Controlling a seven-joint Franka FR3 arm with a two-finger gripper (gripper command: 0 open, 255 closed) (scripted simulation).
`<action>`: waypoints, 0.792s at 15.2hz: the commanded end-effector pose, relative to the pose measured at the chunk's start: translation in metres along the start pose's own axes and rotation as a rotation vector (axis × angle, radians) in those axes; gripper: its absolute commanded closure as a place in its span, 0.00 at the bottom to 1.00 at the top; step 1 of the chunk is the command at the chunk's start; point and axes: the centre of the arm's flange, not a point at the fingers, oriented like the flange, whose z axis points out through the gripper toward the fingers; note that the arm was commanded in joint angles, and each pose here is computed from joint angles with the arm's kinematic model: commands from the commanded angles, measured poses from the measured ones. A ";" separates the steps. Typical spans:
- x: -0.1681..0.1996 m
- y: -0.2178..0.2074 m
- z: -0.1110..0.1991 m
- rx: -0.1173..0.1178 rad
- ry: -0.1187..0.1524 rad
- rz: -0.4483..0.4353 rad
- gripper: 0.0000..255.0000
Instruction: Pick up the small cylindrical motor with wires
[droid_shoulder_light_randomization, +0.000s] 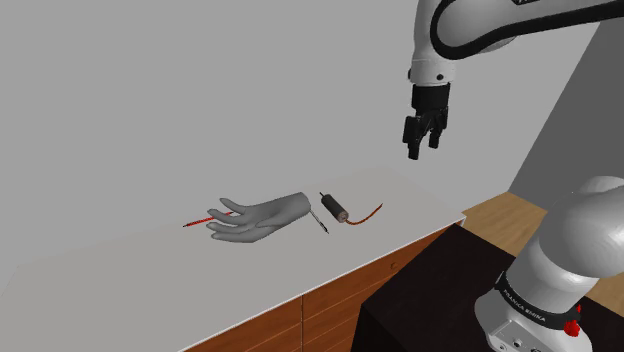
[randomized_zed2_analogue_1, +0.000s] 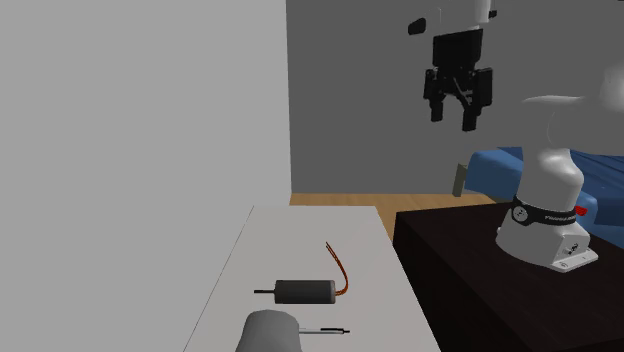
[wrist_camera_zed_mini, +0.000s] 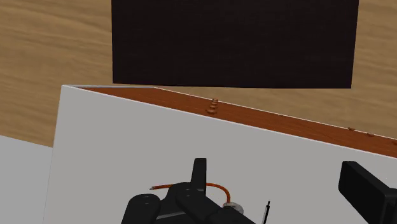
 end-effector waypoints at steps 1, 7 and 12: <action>0.021 -0.002 0.015 0.000 0.004 0.006 0.00; 0.082 -0.004 0.064 -0.001 0.011 0.025 0.00; 0.133 -0.004 0.105 -0.002 0.017 0.040 0.00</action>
